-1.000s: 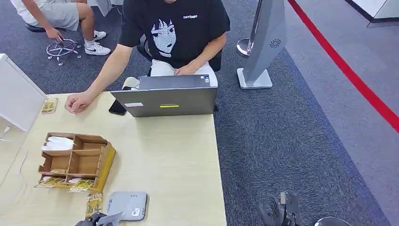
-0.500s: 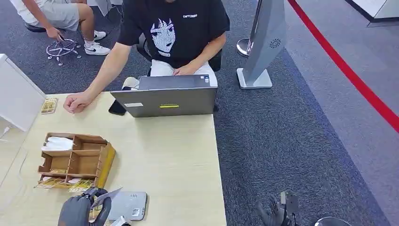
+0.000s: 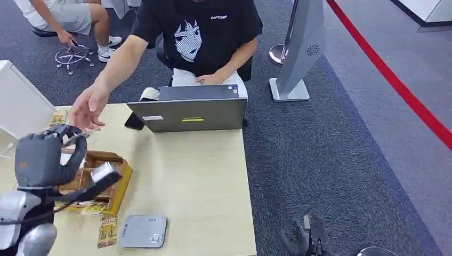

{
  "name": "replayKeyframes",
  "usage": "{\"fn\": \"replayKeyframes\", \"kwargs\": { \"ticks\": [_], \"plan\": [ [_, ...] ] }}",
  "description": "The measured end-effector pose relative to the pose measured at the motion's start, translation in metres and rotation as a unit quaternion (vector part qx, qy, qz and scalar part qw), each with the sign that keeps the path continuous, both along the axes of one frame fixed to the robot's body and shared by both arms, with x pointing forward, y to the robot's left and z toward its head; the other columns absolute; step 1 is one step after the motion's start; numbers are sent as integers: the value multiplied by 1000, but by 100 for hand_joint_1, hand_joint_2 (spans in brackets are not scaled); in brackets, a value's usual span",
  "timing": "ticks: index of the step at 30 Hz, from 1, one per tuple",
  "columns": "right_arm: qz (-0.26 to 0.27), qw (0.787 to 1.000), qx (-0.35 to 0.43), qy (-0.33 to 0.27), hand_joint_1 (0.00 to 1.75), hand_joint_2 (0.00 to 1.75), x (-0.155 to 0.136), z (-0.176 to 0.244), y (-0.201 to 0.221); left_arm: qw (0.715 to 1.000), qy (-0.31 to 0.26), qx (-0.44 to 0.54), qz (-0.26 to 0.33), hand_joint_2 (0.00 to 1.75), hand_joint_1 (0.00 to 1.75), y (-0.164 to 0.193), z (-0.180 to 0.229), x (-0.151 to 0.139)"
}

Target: Pass the card to the sensor for recognition and then transmit it.

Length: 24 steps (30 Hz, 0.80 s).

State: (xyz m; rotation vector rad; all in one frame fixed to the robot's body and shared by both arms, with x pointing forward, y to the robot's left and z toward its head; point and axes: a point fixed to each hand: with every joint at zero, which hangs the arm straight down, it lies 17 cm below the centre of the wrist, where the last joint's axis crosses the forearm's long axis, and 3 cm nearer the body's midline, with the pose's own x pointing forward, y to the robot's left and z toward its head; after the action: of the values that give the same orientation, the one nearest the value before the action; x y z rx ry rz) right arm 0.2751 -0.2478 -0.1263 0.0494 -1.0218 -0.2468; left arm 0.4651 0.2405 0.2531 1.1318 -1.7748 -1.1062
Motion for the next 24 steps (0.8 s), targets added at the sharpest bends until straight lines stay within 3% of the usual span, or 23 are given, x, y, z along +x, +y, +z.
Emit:
{"fn": "replayKeyframes", "kwargs": {
  "ticks": [3, 8, 9, 10, 24],
  "plan": [
    [14, 1000, -2, 5, 0, 175, 0, -3, 7, 998, 14, 30, 48, 175, 175, 36, 5, 48],
    [29, 1000, -2, 10, 0, 175, -2, -7, 13, 995, 22, 44, 82, 175, 175, 64, 9, 79],
    [31, 999, -1, 11, 0, 175, -2, -8, 14, 995, 23, 45, 84, 175, 157, 65, 9, 81],
    [32, 999, -1, 12, 0, 175, -3, -8, 14, 995, 25, 46, 86, 175, 3, 66, 7, 81],
    [37, 999, -6, 15, 0, 175, -6, -11, 14, 995, 16, 46, 90, 175, 0, 68, 6, 80]
  ]
}}
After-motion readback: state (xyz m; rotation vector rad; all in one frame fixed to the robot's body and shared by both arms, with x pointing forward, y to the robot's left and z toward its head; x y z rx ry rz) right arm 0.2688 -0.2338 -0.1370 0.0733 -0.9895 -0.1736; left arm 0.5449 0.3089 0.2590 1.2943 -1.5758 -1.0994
